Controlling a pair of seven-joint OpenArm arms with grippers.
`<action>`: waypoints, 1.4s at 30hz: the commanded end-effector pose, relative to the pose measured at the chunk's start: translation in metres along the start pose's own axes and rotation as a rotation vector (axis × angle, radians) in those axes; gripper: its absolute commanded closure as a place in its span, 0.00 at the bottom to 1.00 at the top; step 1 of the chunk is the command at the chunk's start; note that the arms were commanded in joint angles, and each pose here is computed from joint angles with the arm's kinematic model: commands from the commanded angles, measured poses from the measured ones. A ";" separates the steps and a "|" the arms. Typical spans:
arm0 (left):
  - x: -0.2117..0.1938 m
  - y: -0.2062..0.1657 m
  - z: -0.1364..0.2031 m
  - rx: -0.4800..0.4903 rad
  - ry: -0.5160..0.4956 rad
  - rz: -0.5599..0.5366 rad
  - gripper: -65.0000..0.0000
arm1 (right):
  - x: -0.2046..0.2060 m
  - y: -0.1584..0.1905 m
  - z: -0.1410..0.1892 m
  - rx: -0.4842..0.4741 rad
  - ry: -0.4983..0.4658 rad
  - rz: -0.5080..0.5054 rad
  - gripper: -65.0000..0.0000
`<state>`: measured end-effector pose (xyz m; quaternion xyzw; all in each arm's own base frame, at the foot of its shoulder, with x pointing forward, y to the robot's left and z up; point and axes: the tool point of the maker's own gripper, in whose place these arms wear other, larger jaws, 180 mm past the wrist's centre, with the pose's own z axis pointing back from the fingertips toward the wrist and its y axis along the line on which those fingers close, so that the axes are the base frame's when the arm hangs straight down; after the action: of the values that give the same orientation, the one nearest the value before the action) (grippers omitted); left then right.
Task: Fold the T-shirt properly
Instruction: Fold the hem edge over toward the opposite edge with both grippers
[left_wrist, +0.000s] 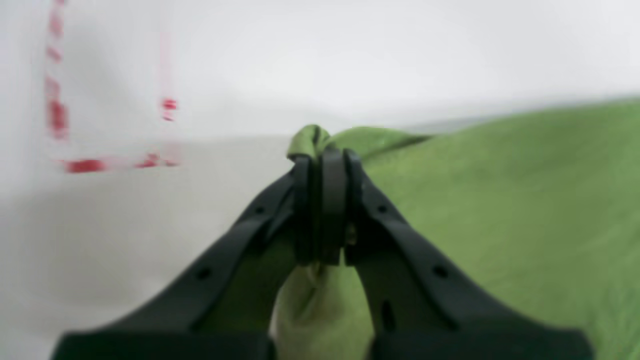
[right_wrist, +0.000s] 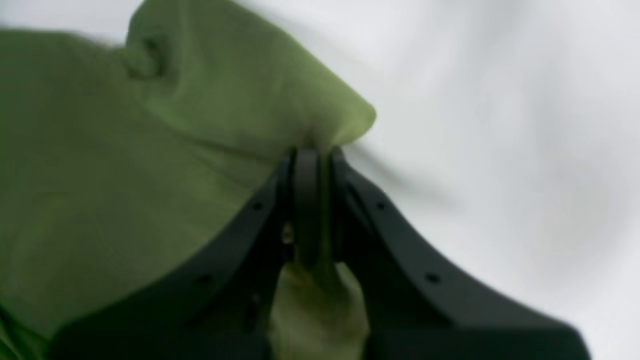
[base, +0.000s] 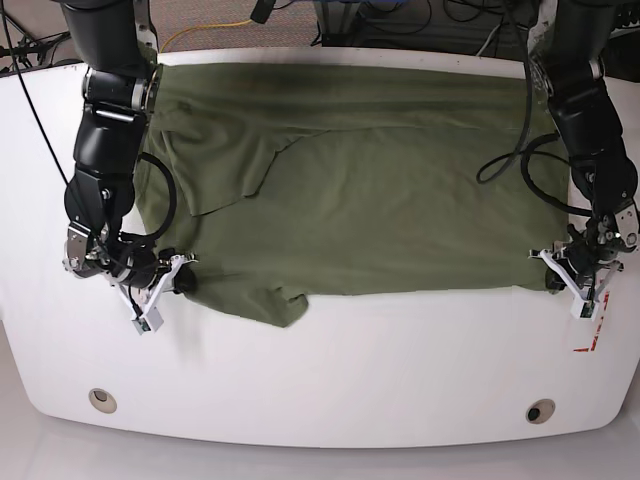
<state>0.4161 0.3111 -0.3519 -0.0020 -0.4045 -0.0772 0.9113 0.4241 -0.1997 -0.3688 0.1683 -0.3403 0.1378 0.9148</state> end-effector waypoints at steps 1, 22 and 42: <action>0.024 0.009 0.014 0.033 -0.057 -0.043 1.00 | 0.027 -0.007 0.019 -0.032 -0.062 0.039 1.00; -0.027 -0.018 0.069 0.056 0.009 -0.274 1.00 | -0.057 -0.011 0.105 -0.244 0.084 0.123 1.00; -0.117 -0.015 0.107 0.057 0.177 -0.286 1.00 | -0.146 0.036 0.135 -0.262 0.215 0.084 1.00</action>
<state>0.2506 0.3072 -0.3826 0.0659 -0.3053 -0.1972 0.9293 0.2261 -0.2350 -0.3682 0.0314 -0.2562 0.1489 0.9546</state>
